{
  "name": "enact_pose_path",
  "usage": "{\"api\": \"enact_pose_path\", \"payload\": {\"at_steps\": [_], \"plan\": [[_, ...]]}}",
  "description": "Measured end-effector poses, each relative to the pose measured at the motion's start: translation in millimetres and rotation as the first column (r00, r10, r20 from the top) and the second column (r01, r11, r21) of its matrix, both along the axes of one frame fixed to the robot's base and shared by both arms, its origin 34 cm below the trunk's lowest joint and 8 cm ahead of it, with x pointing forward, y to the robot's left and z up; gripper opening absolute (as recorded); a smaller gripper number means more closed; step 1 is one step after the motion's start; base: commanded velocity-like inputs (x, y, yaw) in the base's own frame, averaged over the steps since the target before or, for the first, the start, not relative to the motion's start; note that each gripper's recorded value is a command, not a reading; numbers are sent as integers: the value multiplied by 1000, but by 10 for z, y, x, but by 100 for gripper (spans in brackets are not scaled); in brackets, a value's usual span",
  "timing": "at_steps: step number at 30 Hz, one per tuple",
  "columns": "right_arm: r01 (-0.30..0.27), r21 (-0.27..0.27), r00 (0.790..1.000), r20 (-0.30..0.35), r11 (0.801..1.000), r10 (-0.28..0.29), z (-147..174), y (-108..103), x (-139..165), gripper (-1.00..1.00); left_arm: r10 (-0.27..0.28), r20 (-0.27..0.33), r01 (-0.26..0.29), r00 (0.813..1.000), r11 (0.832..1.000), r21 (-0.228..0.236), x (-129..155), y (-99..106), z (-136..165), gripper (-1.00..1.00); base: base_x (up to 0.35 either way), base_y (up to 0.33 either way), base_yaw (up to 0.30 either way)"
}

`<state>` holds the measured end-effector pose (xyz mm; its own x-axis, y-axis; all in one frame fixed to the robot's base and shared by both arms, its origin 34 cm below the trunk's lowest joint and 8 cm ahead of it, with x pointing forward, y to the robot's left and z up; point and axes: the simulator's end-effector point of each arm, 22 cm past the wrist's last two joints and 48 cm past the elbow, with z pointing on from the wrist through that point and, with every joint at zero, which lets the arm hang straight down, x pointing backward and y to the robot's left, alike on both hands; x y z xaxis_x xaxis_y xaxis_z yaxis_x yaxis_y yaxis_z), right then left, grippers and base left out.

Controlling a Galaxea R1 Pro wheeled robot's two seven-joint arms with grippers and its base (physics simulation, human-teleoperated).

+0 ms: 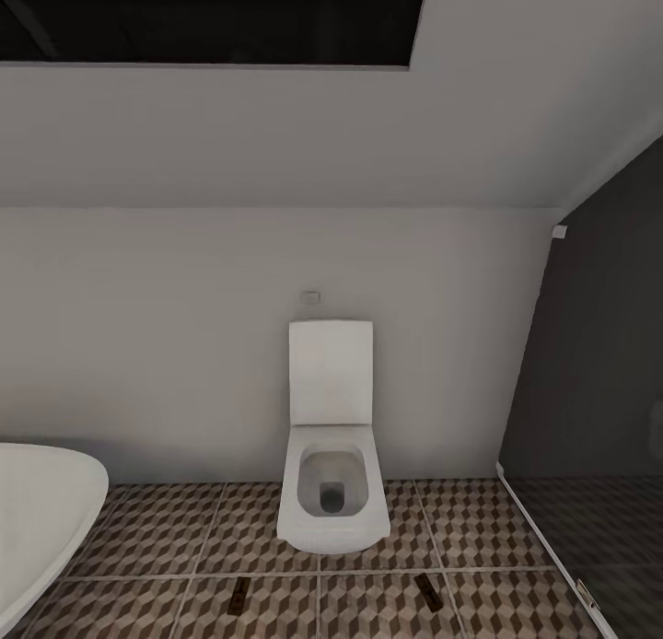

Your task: Take the four mousetraps from the cabinet in the bathroom and place them on the bathroom floor. Make sure all four end up on the same floor surface, and ensure that at least two of them are either under or directly next to the same bathroom sink.

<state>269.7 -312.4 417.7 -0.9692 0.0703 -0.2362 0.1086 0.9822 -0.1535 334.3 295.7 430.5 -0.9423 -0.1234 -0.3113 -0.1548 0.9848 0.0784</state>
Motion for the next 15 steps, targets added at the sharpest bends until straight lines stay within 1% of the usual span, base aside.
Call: {"api": "enact_pose_path", "payload": {"at_steps": [6, 15], "plan": [[-2, -2, 1000, 0, 1000, 2, 1, -9, 2, 100, -3, 0, 3, 1000, 1000, 2, 1, 5, 1, 100, 0, 0, 0], [-2, -3, 1000, 1, 1000, 2, 2, -23, 2, 100, 3, 0, -3, 1000, 1000, -6, 1, -40, -2, 100, 0, 0, 0]]}}
